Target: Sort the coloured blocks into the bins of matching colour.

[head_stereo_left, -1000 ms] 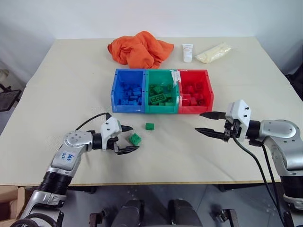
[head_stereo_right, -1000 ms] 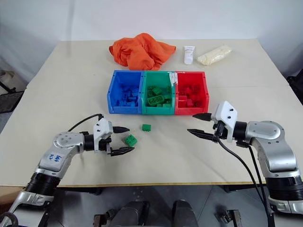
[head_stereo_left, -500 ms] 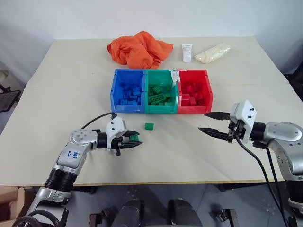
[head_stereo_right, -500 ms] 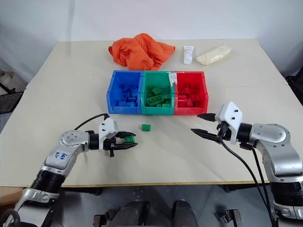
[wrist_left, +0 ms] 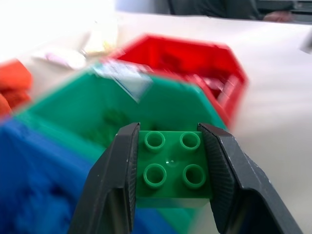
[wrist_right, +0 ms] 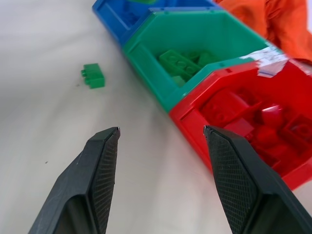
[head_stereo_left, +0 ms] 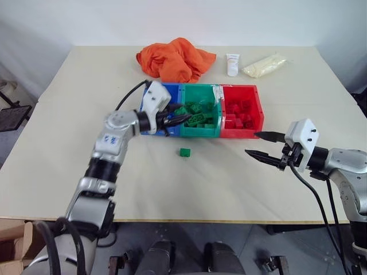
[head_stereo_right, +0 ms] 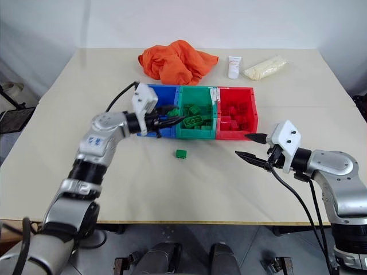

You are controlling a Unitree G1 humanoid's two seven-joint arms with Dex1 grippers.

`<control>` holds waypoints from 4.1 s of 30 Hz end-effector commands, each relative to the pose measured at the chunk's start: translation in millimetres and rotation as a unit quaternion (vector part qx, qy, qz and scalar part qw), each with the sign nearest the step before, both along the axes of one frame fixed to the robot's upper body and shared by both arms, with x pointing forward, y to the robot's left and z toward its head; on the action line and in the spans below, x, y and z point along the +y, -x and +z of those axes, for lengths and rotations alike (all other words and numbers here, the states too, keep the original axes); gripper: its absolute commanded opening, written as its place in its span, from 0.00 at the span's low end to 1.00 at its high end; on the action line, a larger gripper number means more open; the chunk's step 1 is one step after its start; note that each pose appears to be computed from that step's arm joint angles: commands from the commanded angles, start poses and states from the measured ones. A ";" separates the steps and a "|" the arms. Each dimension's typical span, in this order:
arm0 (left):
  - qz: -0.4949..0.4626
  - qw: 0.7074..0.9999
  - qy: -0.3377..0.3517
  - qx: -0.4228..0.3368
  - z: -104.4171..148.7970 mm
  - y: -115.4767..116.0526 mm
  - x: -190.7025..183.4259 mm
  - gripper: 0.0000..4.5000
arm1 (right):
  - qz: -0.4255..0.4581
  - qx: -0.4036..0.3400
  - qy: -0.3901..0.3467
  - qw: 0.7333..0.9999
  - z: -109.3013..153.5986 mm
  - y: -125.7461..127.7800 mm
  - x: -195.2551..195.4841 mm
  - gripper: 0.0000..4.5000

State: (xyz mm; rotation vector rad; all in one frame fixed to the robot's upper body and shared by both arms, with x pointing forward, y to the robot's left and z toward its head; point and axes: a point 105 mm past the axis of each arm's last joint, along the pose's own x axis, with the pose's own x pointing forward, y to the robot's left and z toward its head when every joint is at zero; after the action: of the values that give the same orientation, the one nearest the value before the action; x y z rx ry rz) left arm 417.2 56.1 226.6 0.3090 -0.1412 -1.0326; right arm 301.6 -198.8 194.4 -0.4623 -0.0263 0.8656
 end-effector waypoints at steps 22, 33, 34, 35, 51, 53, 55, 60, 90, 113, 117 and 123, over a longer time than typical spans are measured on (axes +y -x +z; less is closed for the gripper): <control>-0.083 0.993 -0.061 -0.064 10.8 18.2 42.3 0.99 | 0.014 -0.014 0.026 0.999 12.4 1.7 -8.8 0.64; -0.001 0.995 -0.099 0.000 -28.8 114.6 156.1 1.00 | 0.111 0.045 0.089 0.989 12.5 -8.4 -15.9 1.00; 0.000 0.994 -0.103 0.021 -38.9 130.6 163.6 1.00 | 0.118 0.044 0.095 0.987 12.8 -11.2 -15.6 1.00; 0.001 0.994 -0.107 0.036 -45.2 142.4 168.2 1.00 | 0.123 0.043 0.100 0.986 13.0 -13.2 -15.4 1.00; 0.009 0.991 -0.108 0.072 -64.1 165.9 168.5 1.00 | 0.168 0.029 0.093 0.981 17.2 -19.9 -2.7 1.00; -0.006 0.992 -0.108 0.057 -62.3 155.3 154.8 1.00 | 0.162 0.026 0.092 0.982 17.4 -18.9 -3.8 1.00; -0.020 0.993 -0.106 0.048 -62.7 142.1 137.2 1.00 | 0.158 0.023 0.088 0.983 17.1 -16.8 -3.8 1.00; -0.079 0.989 -0.111 0.054 -73.8 126.7 101.8 1.00 | 0.146 0.018 0.080 0.986 15.5 -10.6 -3.2 1.00; -0.147 0.975 -0.156 0.052 -101.7 48.0 31.1 0.29 | 0.060 0.010 0.045 0.997 4.0 33.2 -15.4 1.00; 0.026 0.996 -0.044 -0.070 11.6 -23.0 -11.6 0.27 | 0.004 -0.023 0.024 0.999 4.1 36.6 -20.8 1.00; 0.016 0.998 -0.043 -0.053 12.8 -23.5 -19.6 0.55 | 0.001 -0.028 0.021 0.999 4.1 35.3 -19.9 1.00; -0.014 0.997 -0.018 -0.077 30.4 -17.3 -23.5 0.97 | 0.001 -0.030 0.020 0.999 3.8 33.8 -19.2 1.00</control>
State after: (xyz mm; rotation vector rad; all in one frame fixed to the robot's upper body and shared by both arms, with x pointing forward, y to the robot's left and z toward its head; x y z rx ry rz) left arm 439.3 38.5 231.6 0.4241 -0.1771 -1.0123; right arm 270.6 -222.5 185.3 -0.5000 0.0002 0.8500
